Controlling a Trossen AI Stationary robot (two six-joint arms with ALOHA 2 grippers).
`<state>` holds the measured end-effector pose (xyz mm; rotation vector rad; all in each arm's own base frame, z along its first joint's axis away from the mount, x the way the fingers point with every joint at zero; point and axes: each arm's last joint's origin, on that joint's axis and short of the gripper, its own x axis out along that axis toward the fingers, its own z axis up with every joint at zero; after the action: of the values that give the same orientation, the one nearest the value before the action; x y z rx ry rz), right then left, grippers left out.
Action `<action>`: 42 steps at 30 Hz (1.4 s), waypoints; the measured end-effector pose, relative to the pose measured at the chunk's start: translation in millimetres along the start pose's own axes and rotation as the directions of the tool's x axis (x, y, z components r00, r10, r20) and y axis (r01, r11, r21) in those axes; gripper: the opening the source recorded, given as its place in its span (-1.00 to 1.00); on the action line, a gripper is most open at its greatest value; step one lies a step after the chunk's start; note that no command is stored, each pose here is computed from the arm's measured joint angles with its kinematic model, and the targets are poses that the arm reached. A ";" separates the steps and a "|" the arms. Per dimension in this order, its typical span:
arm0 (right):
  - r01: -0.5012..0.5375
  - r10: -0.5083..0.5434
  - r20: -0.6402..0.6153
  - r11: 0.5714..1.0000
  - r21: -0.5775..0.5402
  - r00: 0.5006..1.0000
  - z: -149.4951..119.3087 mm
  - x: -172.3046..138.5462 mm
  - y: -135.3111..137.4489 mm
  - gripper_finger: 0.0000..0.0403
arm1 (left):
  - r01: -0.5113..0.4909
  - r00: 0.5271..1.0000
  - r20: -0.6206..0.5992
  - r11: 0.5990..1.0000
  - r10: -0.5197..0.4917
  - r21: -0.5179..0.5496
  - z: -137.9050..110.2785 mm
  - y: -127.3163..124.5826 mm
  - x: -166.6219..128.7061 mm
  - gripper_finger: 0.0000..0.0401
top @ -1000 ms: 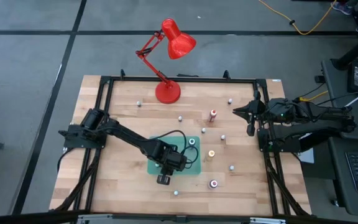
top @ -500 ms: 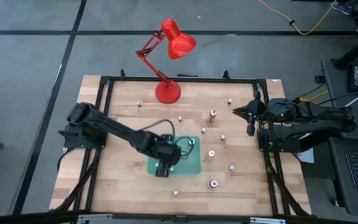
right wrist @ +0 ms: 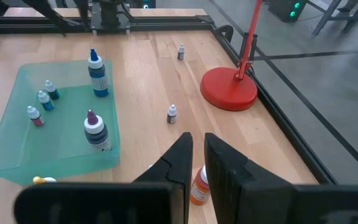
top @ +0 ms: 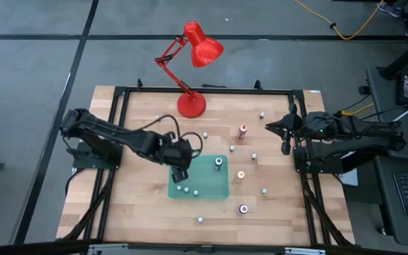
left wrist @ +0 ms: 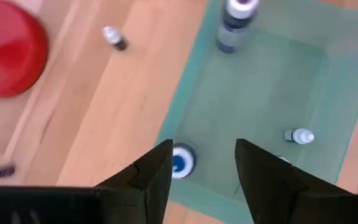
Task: Pick & Place food coloring
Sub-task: Put the small black bottle into the green bin
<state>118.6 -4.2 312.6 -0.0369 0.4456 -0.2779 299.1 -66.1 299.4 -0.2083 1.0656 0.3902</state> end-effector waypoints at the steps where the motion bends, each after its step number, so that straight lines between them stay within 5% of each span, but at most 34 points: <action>1: 0.000 0.000 0.000 1.000 0.000 1.000 0.0 0.0 0.0 -0.77 | -0.002 1.000 0.004 1.000 0.002 -0.027 0.7 4.7 -3.9 -0.16; 12: 0.000 0.000 0.000 1.000 0.000 1.000 0.0 -0.1 0.0 -0.77 | 0.036 0.999 0.036 0.919 -0.024 -0.393 1.8 81.3 -57.4 -0.16; 19: 0.000 0.000 0.000 1.000 0.000 1.000 0.0 -0.1 0.0 -0.77 | -0.152 0.988 -0.050 0.875 0.145 -0.460 -14.7 128.0 -76.4 -0.16; 24: 0.000 0.000 0.000 1.000 0.000 1.000 0.0 0.0 0.0 -0.77 | -0.277 0.961 -0.107 0.880 0.255 -0.386 -16.9 149.7 -75.6 -0.16; 29: -0.001 0.001 0.000 1.000 0.000 1.000 0.1 -0.1 0.0 -0.77 | -0.319 0.948 -0.108 0.900 0.300 -0.297 -15.4 168.8 -53.3 -0.16; 34: -0.001 0.001 0.000 1.000 0.000 1.000 0.1 -0.1 0.0 -0.77 | -0.258 0.964 -0.117 0.943 0.238 -0.212 -23.9 188.3 -9.7 -0.16; 42: 0.000 0.000 0.000 1.000 0.000 1.000 0.1 0.0 0.0 -0.77 | -0.177 0.983 -0.083 0.952 0.161 -0.250 -44.8 226.4 37.2 -0.16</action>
<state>118.6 -4.2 312.7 -0.0371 0.4454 -0.2774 186.2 132.6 250.2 -0.3625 1.0960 0.6815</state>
